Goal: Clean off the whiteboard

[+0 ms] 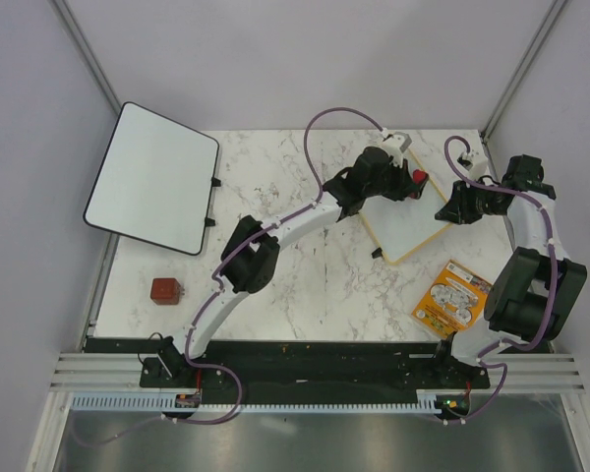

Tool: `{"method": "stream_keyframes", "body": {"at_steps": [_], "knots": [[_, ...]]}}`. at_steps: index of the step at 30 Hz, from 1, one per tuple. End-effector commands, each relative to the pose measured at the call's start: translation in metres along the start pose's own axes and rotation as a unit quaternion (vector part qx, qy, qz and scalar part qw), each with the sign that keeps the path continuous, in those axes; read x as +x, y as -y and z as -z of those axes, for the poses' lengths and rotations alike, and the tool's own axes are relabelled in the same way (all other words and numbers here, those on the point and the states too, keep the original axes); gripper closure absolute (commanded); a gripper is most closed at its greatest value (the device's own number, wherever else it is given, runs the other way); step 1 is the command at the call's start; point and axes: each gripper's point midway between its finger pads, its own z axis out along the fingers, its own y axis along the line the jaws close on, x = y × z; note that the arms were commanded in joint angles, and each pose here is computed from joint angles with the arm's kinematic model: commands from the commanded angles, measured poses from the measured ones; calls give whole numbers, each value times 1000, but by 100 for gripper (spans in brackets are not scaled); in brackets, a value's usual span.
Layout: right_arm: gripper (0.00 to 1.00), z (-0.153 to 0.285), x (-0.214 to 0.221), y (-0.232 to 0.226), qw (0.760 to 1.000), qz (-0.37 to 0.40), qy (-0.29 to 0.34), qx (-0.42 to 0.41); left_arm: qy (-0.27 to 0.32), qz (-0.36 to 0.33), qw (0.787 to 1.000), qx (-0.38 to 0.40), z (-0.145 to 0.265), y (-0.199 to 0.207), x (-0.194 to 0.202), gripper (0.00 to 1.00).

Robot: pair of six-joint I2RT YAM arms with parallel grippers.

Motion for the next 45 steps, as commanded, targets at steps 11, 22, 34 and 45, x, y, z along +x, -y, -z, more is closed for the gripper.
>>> {"method": "stream_keyframes", "body": {"at_steps": [11, 22, 34, 45], "knots": [[100, -4, 14, -28, 996, 65, -37, -49, -60, 18, 996, -66, -7, -93, 47, 98], [100, -4, 14, -28, 996, 66, -39, -48, -46, -105, 988, 100, 11, 47, 73, 98], [100, -1, 17, -30, 995, 74, -44, -46, 29, -36, 996, -72, -18, -37, 21, 98], [100, 1, 18, -36, 994, 85, -44, -57, 59, 83, 982, -160, -20, -128, 11, 98]]}}
